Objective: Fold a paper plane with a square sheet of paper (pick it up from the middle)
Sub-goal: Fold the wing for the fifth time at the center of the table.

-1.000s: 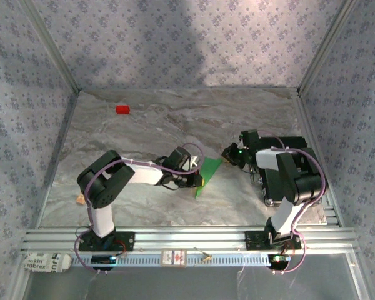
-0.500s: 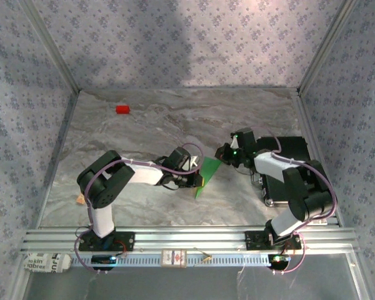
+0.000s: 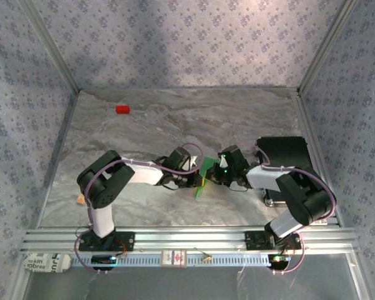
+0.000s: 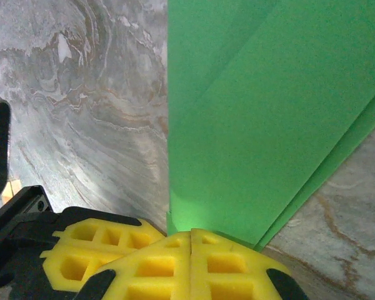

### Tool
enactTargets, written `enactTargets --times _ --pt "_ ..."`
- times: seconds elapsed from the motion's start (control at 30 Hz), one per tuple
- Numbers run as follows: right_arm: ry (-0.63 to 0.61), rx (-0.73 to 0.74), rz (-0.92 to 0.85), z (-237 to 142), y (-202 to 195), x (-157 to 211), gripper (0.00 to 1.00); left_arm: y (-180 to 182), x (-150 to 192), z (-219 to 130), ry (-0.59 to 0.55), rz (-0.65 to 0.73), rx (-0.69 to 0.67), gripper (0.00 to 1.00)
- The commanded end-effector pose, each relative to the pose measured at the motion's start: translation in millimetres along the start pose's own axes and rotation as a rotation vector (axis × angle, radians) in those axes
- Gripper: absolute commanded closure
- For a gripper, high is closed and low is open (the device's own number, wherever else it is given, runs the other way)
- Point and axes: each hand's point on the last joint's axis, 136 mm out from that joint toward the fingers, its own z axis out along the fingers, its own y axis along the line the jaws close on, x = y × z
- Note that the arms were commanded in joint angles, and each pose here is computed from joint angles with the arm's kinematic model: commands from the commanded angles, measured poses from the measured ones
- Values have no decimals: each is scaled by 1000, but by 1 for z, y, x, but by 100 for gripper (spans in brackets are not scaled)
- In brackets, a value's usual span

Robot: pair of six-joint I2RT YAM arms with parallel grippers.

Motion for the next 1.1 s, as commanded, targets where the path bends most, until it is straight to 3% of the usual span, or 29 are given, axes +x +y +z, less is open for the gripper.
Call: enactTargets --times 0.0,0.27,0.6,0.8,1.07 --pt "23 -10 33 5 -5 10 98 49 55 11 158 -88 -166 100" --pt "16 129 74 4 -49 12 98 49 55 11 157 -91 -164 100" --pt "-67 -33 -6 -16 3 -15 96 50 57 10 163 -89 -170 100" --pt "-23 -82 -31 -5 18 -13 96 51 57 11 164 -90 -171 100" --pt "-25 29 60 8 -32 -10 96 51 58 10 165 -90 -170 100"
